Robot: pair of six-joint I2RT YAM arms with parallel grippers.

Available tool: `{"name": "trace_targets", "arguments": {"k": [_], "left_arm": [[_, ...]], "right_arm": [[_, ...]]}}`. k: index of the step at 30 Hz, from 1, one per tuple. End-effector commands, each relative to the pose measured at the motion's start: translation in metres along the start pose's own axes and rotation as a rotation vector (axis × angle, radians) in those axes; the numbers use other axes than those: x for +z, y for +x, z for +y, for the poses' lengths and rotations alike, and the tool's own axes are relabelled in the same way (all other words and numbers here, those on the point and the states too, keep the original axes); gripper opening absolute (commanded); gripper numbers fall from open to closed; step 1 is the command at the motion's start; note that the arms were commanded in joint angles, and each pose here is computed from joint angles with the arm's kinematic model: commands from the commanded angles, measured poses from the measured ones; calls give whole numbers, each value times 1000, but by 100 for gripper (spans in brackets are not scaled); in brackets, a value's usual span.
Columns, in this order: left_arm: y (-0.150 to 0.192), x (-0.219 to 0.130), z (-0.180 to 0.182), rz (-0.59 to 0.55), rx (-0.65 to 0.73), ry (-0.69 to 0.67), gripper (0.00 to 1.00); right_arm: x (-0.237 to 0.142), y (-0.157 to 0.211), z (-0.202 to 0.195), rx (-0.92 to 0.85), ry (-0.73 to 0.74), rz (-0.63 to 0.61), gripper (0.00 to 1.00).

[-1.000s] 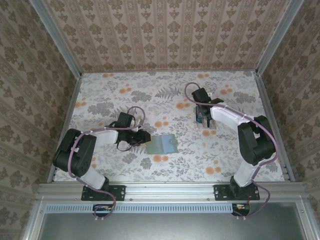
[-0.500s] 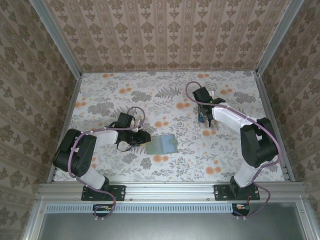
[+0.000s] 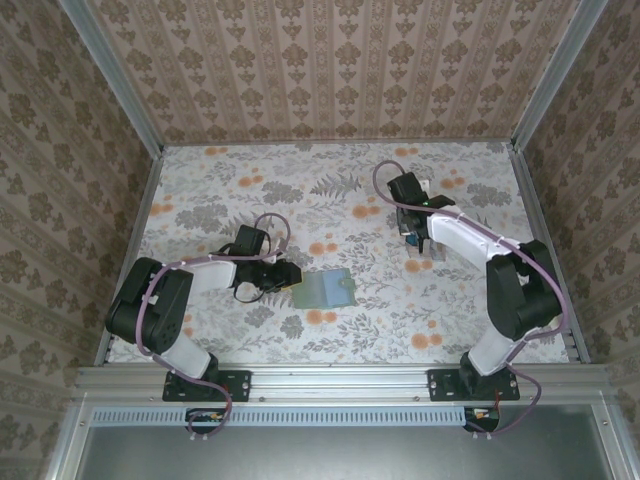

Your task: Put the credit cards into the card holder

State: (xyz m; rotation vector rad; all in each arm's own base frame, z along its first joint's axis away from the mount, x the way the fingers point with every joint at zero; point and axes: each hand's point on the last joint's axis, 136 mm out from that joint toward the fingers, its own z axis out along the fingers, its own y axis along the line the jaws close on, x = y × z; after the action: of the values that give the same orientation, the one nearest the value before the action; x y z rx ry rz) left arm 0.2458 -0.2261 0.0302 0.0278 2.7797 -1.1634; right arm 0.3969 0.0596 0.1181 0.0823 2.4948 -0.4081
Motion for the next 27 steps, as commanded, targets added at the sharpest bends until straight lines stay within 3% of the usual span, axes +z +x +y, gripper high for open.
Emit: {"name": "trace_targets", "arguments": {"k": [1,7,14,18,20,27], "left_arm": [[4,-1,1,10,-8,0,29],[2,-6,-1,9,-5,-3,35],[9,-13,-4,24,0,-12,39],[14,-13,-1,31,-4,-17,35],[15,-12,1,40,-9,-21,32],[13,-5,13,35,-23,-61,20]], "right_arm": [[-24,-2,-9,48,-40,-19,0],[-66,-9,-2,127,-220,-83,0],[-127,16,72,180,-781,-116,0],[-155,43,127,165,-1107,-24,0],[-160,55,145,138,-1196,16,0],[-128,92,184,172,-1305,180,0]]}}
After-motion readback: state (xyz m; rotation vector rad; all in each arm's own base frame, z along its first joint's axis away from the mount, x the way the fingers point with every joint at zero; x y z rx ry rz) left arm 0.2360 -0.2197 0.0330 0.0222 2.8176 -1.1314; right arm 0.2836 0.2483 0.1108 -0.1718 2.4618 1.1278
